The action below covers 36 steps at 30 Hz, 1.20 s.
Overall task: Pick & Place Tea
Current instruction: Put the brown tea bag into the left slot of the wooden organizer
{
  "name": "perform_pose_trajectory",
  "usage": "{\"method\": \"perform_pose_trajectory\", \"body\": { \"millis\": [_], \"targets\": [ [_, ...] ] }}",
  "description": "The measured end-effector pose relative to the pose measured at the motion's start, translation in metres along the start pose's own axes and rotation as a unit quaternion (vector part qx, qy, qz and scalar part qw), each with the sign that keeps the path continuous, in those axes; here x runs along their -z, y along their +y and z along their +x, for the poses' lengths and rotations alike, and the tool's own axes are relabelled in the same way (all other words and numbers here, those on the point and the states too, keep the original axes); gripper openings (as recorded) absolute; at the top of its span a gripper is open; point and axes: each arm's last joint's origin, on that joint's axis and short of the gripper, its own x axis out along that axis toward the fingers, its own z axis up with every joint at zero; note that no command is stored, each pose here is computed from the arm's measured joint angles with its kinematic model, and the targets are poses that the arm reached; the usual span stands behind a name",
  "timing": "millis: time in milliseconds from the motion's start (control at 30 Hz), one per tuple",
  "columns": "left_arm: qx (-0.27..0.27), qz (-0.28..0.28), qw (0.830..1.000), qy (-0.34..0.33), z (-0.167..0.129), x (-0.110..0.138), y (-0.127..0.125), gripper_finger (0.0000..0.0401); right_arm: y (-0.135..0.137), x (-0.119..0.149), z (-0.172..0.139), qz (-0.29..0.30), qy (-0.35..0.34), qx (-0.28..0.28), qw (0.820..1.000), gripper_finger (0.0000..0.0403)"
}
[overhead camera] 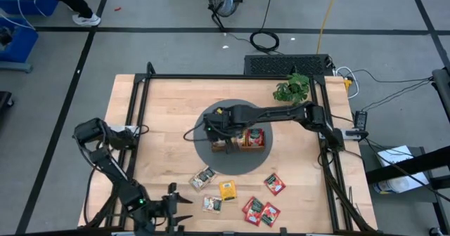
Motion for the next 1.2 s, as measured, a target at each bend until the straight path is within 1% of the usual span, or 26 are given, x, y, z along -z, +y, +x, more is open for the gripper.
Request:
{"method": "perform_pose_trajectory", "body": {
  "millis": [167,467,667,1033,1100,1200],
  "targets": [
    [-0.014,0.013,1.000,-0.009,-0.007,0.005,-0.002,0.0223,-0.017,0.007,0.002,0.020,0.003,0.006,1.000,0.0000],
    [-0.021,0.012,1.000,-0.008,-0.007,0.006,-0.001,0.0223,-0.020,0.020,0.019,0.027,0.030,-0.003,0.999,0.0000],
    [-0.022,0.012,1.000,-0.008,-0.006,0.005,0.000,0.0223,-0.009,0.016,0.031,0.012,0.011,0.001,1.000,0.0000],
    [-0.024,0.009,1.000,-0.008,-0.005,0.004,0.001,0.0223,0.017,0.003,0.031,-0.019,-0.016,0.004,1.000,0.0000],
    [-0.025,0.008,1.000,-0.008,-0.004,0.004,0.001,0.0223,0.018,0.002,0.031,-0.023,-0.011,0.018,0.999,0.0000],
    [-0.025,0.006,1.000,-0.008,-0.004,0.004,0.001,0.0223,0.018,0.003,0.030,-0.044,0.014,0.076,0.996,0.0000]
  ]
}}
